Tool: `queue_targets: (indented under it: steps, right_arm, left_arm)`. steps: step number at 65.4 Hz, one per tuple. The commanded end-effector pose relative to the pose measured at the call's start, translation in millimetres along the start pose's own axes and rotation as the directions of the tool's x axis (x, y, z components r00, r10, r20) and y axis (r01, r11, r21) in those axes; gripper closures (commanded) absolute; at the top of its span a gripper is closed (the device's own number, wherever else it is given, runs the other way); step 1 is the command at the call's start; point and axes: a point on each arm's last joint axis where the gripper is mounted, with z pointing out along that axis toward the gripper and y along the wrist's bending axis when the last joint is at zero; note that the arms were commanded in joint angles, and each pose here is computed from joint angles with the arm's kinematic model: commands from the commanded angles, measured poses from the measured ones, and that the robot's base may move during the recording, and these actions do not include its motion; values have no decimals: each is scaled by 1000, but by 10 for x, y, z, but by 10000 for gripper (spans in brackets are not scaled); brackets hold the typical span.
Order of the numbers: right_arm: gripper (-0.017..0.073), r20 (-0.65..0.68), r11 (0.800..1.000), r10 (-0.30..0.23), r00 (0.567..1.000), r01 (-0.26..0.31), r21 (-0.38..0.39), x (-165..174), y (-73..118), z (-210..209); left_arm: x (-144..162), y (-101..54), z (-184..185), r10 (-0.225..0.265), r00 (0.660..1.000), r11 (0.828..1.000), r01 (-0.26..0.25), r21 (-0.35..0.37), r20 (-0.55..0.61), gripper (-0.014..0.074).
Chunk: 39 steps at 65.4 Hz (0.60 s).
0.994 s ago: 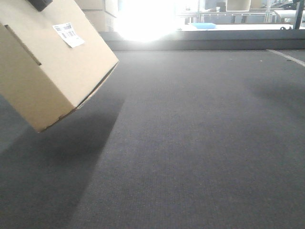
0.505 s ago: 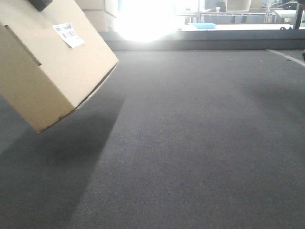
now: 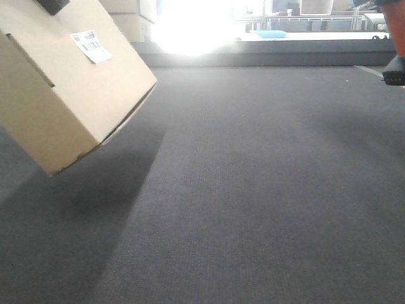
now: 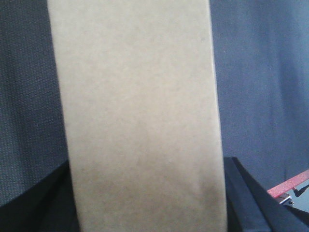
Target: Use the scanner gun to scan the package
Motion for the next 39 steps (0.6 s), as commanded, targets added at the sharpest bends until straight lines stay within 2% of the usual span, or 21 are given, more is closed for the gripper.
queue_targets:
  steps: [1,17,25,39]
  right_arm:
    - [713,64,999,1,998,-4,53,-99,-64,-13]
    - [713,65,998,1,998,-5,55,-101,-66,-13]
    - [713,65,998,1,998,-5,55,-101,-66,-13]
    - [713,65,998,1,998,-5,55,-101,-66,-13]
  left_arm:
    - [8,-36,-60,6,1000,1000,-6,12,22,705]
    - [7,-43,-60,3,1000,1000,-3,20,23,705]
    - [2,-90,-59,-12,1000,998,10,67,28,705]
    - [15,-146,-33,3,1000,997,-4,76,19,705]
